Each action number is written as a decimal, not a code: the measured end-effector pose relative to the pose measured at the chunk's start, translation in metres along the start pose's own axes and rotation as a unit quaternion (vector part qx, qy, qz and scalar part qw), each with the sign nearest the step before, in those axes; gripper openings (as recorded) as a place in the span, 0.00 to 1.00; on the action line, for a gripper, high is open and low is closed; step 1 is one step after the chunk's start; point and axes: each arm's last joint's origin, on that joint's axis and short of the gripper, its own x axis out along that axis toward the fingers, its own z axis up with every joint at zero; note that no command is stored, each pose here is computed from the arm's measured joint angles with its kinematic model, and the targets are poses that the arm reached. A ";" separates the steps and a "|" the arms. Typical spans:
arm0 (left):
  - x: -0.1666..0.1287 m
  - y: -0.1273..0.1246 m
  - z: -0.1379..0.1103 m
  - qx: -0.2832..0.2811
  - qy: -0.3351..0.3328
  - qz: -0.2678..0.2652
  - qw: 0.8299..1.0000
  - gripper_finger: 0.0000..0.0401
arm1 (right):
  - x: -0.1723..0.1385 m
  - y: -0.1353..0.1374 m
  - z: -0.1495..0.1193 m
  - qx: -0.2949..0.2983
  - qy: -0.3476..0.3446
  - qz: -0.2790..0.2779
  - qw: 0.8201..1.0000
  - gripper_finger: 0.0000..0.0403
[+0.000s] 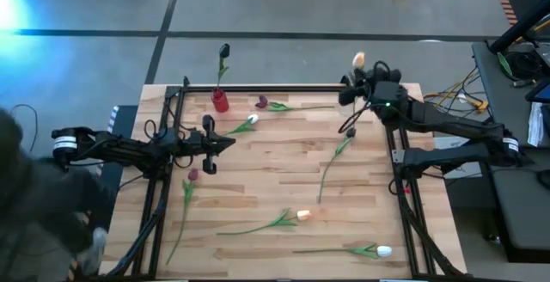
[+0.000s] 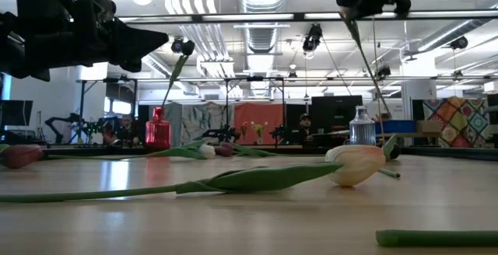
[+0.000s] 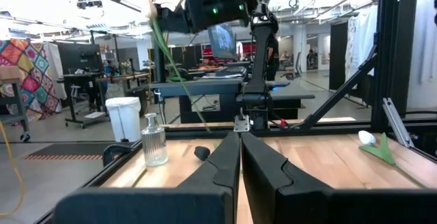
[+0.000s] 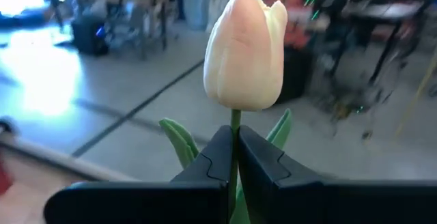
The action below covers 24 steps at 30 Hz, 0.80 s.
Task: Sort flowers into vase by color
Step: Put the top light pink flower into the transparent vase
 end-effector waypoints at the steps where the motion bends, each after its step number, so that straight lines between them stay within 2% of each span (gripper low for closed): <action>1: 0.000 0.000 0.000 0.000 0.000 0.000 1.000 0.00 | 0.000 -0.001 0.005 -0.003 -0.015 -0.010 1.000 0.03; 6: 0.000 0.000 0.000 0.000 0.000 0.000 1.000 0.00 | 0.005 -0.008 0.023 -0.005 -0.074 -0.040 0.996 0.03; 11: 0.000 0.000 0.000 0.002 0.000 0.000 1.000 0.00 | 0.013 -0.018 0.030 -0.004 -0.103 -0.075 0.992 0.03; 17: 0.000 0.000 0.000 0.013 0.000 0.001 1.000 0.00 | 0.023 -0.029 0.031 0.018 -0.127 -0.085 0.988 0.03; 24: 0.000 0.002 -0.001 0.013 0.005 0.027 1.000 0.00 | 0.032 -0.038 0.023 0.024 -0.145 -0.102 0.984 0.03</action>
